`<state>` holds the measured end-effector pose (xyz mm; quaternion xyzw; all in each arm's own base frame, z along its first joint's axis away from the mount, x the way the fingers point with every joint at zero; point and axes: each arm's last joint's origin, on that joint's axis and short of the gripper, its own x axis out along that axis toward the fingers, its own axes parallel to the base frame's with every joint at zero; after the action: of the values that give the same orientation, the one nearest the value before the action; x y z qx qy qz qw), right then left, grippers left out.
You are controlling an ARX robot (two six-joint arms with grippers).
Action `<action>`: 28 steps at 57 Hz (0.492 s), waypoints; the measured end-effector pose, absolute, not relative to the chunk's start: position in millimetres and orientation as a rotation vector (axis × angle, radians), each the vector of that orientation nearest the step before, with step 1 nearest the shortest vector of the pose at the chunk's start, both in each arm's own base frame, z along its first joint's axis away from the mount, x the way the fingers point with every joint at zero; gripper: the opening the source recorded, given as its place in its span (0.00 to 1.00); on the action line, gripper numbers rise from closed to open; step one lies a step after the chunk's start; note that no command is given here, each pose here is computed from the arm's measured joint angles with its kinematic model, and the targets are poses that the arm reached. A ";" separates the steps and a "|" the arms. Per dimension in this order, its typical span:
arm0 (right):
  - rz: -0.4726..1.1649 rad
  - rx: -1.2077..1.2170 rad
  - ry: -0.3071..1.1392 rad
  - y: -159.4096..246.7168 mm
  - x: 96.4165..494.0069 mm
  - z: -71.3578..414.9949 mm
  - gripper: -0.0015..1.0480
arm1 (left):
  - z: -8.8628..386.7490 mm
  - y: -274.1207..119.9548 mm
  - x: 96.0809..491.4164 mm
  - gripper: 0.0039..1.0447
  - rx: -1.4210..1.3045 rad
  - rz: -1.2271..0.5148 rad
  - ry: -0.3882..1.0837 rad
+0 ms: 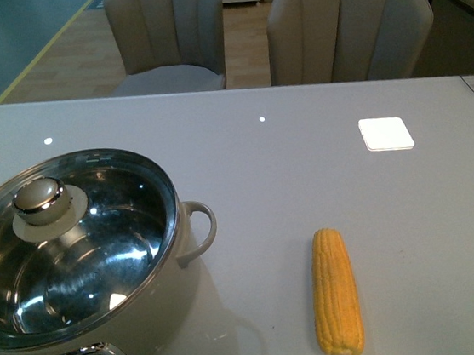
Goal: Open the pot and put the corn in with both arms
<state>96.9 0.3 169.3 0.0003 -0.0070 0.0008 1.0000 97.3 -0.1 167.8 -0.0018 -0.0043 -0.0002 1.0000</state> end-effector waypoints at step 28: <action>0.002 0.000 -0.014 0.3 96.9 169.3 0.92 | 167.8 -0.1 97.3 0.94 -0.004 0.000 -0.009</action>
<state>96.9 0.3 169.3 0.0001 -0.0070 0.0008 1.0000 97.3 -0.1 167.8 -0.0018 -0.0043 -0.0002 1.0000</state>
